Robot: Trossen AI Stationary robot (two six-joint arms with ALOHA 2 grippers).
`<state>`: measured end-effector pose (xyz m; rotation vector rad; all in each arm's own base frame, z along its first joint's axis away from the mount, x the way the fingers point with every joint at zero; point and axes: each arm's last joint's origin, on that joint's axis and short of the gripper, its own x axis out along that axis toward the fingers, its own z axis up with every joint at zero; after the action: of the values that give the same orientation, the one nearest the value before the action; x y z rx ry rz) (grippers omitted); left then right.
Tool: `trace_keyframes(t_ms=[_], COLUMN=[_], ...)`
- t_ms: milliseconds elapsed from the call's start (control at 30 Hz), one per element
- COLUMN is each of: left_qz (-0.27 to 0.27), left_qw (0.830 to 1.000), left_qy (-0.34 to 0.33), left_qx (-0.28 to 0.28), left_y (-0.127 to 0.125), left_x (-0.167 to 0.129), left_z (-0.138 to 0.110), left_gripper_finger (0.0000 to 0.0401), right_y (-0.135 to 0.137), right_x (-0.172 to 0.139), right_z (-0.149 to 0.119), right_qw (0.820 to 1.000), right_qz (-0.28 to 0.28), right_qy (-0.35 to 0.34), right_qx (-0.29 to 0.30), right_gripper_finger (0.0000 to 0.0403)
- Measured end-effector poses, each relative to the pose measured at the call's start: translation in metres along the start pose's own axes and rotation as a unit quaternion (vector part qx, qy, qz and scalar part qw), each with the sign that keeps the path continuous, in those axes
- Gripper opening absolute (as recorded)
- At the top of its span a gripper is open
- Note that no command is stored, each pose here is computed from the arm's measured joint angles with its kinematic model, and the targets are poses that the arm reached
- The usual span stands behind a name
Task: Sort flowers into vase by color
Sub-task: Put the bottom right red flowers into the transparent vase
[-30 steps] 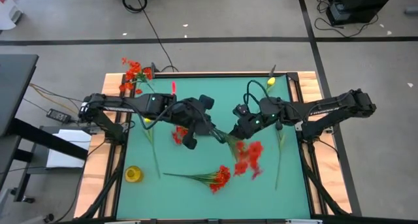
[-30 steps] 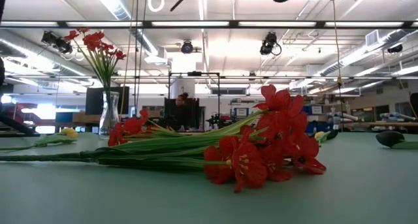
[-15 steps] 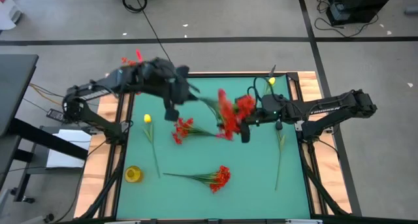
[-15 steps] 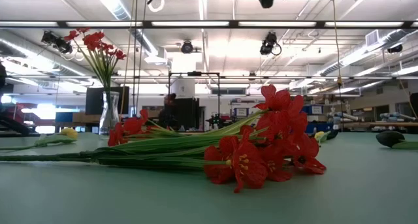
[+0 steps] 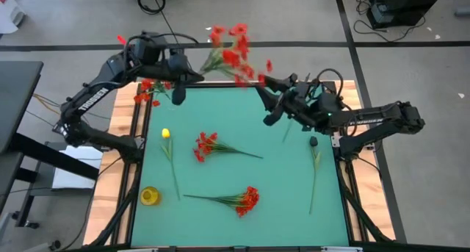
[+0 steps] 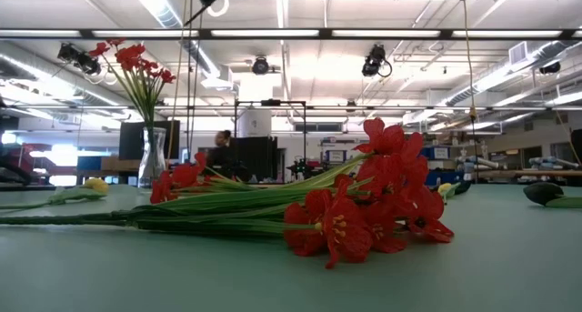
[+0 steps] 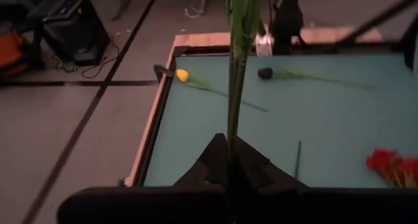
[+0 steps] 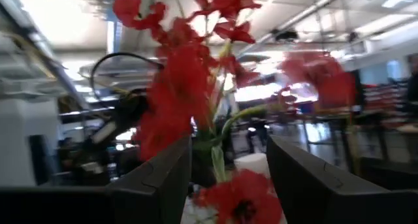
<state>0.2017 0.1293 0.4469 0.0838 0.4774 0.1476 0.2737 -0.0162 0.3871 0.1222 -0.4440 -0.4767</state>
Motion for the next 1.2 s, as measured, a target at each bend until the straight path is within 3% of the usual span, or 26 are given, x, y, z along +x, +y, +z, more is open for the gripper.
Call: trace_keyframes(t_ms=[167,300,467,633,833,1067,1200], left_qz=[0.009,0.009,-0.005,0.006,-0.004,-0.009,0.011], left_qw=[0.996,0.985,0.972,0.973,0.984,0.986,0.985], left_qy=[-0.063,-0.129,-0.174,-0.175,-0.151,-0.127,-0.125], left_qx=[-0.059,-0.113,-0.159,-0.151,-0.093,-0.107,-0.115], left_y=[0.011,0.012,0.008,-0.003,-0.023,-0.033,-0.033], left_x=[0.014,0.029,0.044,0.051,0.073,0.111,0.113], left_z=[-0.022,-0.036,-0.044,-0.043,-0.041,-0.046,-0.047], left_gripper_finger=[0.0003,0.0003,0.0003,0.0003,0.0003,0.0006,0.0008], right_y=[-0.014,-0.032,-0.055,-0.078,-0.097,-0.094,-0.091], right_x=[0.004,0.005,0.009,0.017,0.029,0.07,0.087], right_z=[-0.017,-0.037,-0.046,-0.04,-0.041,-0.056,-0.055], right_qw=[0.996,0.983,0.969,0.97,0.97,0.949,0.948], right_qz=[-0.016,-0.043,0.008,0.043,0.11,0.205,0.225], right_qy=[0.079,0.177,0.244,0.237,0.214,0.236,0.226], right_qx=[0.043,0.031,0.029,0.038,0.038,0.033,0.026], right_gripper_finger=[0.0206,0.0206,0.0206,0.0206,0.0206,0.0206,0.0206])
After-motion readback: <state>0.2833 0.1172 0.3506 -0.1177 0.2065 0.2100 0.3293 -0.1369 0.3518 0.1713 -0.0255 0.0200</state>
